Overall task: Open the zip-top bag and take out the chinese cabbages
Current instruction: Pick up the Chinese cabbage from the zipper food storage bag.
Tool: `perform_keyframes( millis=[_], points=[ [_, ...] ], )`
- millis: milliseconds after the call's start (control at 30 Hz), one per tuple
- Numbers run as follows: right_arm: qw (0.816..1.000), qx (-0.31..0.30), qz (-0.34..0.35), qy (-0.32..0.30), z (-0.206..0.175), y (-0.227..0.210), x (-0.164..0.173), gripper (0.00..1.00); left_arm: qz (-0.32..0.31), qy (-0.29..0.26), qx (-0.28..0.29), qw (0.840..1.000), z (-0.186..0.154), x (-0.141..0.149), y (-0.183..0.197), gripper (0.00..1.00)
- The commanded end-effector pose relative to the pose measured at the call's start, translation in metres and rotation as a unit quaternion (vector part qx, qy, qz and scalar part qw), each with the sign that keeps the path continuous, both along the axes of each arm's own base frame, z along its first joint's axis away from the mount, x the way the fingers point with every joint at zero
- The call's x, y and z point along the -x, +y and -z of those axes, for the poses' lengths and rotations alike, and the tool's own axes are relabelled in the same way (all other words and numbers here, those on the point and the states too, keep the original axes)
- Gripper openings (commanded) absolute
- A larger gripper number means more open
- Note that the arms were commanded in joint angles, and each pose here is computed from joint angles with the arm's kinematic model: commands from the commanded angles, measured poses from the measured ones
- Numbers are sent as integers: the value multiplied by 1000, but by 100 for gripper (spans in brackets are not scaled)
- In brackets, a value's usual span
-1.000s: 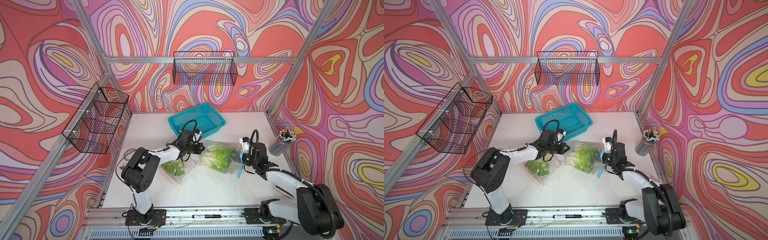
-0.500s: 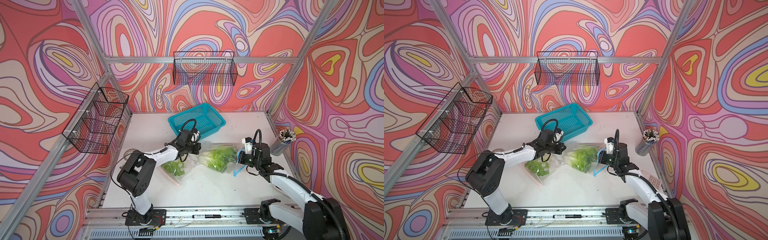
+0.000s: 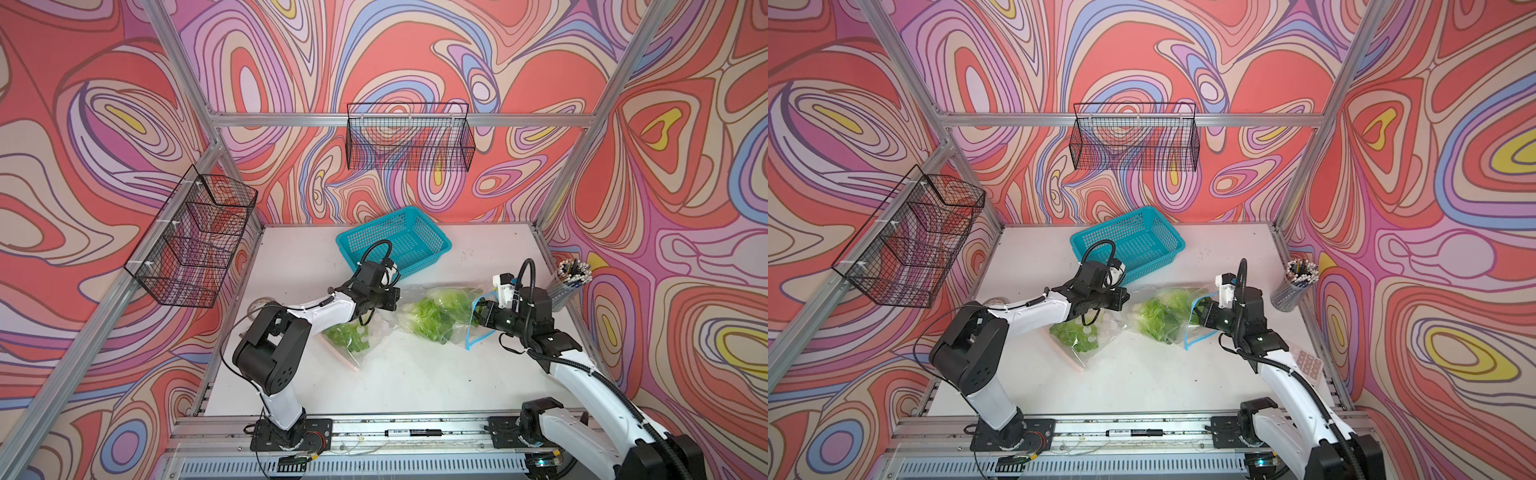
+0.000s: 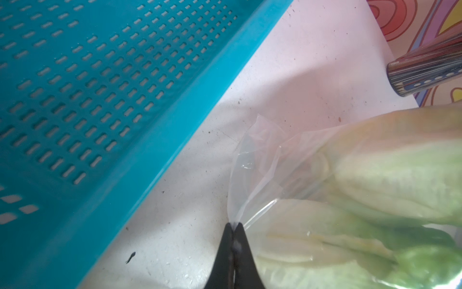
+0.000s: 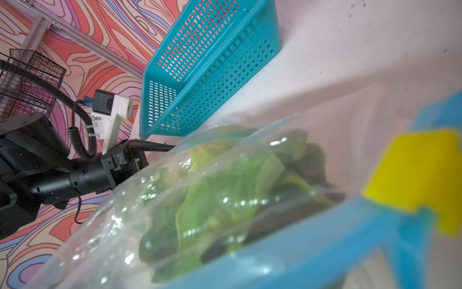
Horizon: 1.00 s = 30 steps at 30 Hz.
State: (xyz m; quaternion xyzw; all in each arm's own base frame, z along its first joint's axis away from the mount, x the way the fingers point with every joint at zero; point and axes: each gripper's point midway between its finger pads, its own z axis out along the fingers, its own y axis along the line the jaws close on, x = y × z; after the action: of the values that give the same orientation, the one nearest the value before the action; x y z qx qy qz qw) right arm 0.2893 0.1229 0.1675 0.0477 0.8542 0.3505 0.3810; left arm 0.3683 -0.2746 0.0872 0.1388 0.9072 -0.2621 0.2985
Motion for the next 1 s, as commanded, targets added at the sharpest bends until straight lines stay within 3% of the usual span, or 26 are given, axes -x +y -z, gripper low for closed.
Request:
perform_keyframes(
  millis=[0,233,467,767,967],
  points=[
    [999,-16,30,-37,-33,-6,-15,0,-16,3,-31,999,6,3,15,0],
    [999,-8,44,-24,-26,-10,-24,0,6,-13,-70,997,6,6,-2,0],
    [998,19,58,1,-10,-18,-19,0,-1,-28,-92,995,6,3,5,0],
    [996,51,68,-7,-20,-28,-10,0,-10,-43,-122,992,7,1,16,0],
    [997,37,66,-15,-34,-25,-8,0,-14,-41,-143,989,15,2,24,0]
  ],
)
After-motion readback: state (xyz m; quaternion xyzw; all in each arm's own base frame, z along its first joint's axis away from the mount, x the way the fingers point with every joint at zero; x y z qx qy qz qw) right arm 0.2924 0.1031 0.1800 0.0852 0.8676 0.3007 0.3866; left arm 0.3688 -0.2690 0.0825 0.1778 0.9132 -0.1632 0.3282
